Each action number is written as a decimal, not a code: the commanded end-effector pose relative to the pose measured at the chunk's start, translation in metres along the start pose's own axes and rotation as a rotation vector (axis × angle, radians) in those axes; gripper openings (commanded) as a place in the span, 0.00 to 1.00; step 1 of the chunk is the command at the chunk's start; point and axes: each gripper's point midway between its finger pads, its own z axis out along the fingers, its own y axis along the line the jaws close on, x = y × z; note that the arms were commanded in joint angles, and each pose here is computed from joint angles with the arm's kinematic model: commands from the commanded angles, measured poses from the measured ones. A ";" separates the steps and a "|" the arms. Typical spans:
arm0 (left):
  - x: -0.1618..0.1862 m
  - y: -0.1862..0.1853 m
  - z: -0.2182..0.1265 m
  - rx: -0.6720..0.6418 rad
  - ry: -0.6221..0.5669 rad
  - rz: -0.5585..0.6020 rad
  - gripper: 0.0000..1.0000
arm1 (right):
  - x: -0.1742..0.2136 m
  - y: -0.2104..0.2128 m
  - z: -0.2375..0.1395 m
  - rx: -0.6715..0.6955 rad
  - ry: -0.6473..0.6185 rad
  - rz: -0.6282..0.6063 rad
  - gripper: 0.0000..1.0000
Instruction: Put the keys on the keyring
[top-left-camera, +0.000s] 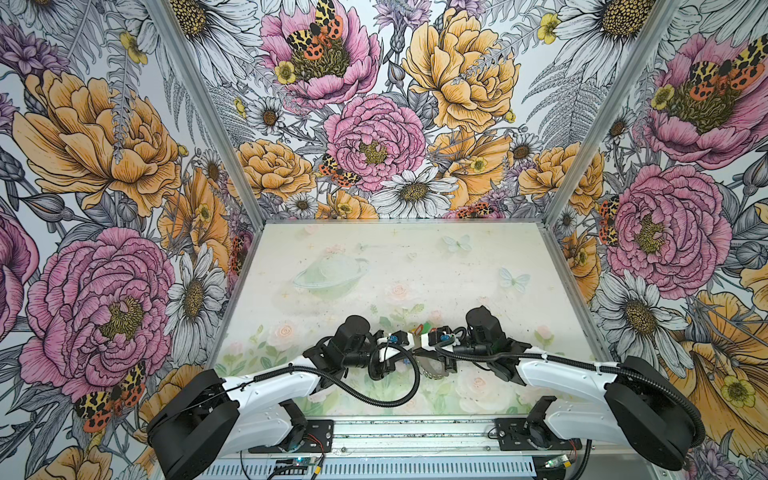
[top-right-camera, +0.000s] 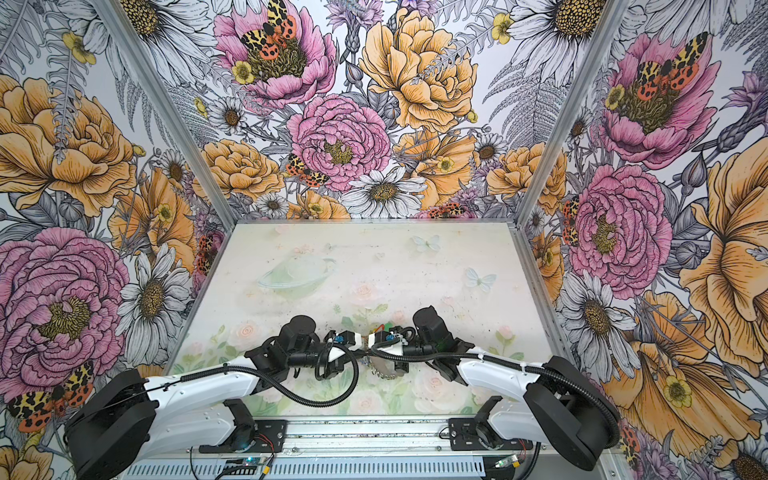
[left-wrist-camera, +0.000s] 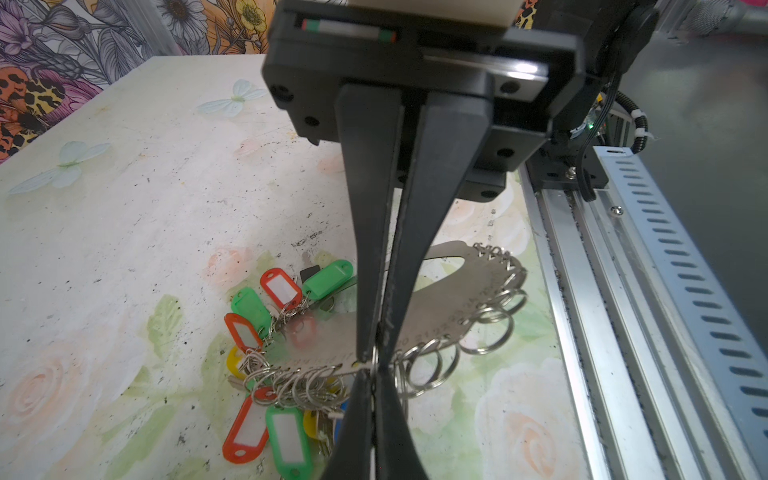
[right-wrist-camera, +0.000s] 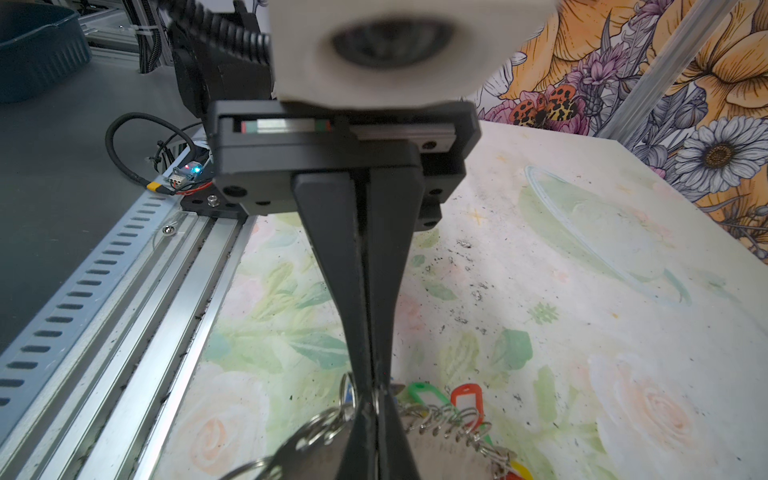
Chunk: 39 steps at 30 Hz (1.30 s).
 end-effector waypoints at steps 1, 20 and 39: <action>-0.024 0.004 -0.002 -0.008 -0.068 0.042 0.00 | -0.021 -0.007 0.000 0.015 -0.046 -0.024 0.00; -0.023 0.010 -0.003 -0.035 -0.066 0.028 0.20 | -0.063 -0.014 -0.024 0.099 -0.324 -0.033 0.00; -0.029 0.019 -0.011 -0.105 -0.096 0.037 0.09 | -0.052 -0.021 -0.030 0.163 -0.319 -0.028 0.00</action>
